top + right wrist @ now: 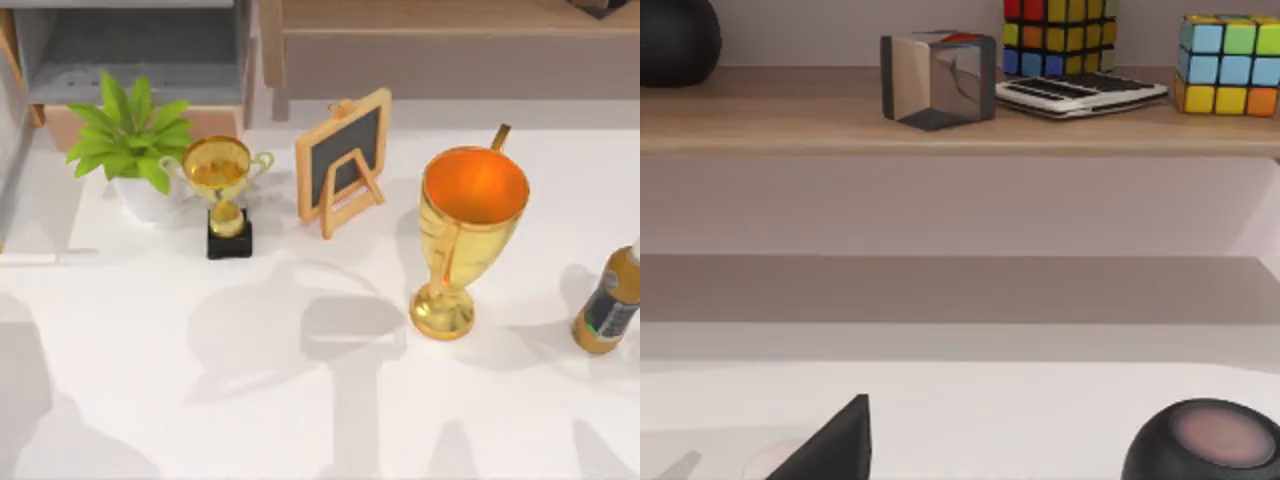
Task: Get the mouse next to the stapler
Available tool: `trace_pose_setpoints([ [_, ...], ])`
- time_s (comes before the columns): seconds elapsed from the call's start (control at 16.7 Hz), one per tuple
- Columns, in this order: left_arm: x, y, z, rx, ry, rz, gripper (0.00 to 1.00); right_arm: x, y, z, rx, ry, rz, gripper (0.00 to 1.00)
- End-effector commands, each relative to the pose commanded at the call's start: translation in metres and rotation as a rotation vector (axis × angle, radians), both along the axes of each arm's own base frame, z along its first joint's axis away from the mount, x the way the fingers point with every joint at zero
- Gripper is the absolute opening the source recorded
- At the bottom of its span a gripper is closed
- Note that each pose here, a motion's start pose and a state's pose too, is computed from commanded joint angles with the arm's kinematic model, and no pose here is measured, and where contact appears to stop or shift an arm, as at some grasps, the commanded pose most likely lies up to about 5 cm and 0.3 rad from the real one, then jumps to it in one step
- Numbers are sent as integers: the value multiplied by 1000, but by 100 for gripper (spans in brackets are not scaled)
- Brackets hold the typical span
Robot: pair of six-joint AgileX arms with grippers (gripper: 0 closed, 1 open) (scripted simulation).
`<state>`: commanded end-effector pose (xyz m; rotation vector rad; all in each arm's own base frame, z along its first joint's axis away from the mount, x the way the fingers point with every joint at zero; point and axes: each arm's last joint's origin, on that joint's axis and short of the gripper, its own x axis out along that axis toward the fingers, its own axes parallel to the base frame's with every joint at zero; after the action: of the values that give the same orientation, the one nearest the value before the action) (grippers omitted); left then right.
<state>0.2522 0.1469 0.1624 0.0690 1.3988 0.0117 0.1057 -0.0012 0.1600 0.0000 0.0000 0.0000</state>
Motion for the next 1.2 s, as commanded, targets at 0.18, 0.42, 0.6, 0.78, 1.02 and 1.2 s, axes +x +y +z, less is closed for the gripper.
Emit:
trace_pose_setpoints([
  [0.18,0,0,-2,0,-1,0,0,0,0,0,0,0,0,100],
  [0.42,-2,-2,-12,-16,27,1,0,0,0,0,0,0,0,100],
  [0.6,-6,-4,-23,-39,67,0,0,0,0,0,0,0,0,100],
  [0.78,-6,-4,-23,-39,67,0,0,0,0,0,0,0,0,100],
  [1.02,-6,-4,-23,-39,67,0,23,0,0,0,0,0,0,100],
  [1.2,-6,-4,-23,-39,67,0,45,0,0,0,0,0,0,100],
])
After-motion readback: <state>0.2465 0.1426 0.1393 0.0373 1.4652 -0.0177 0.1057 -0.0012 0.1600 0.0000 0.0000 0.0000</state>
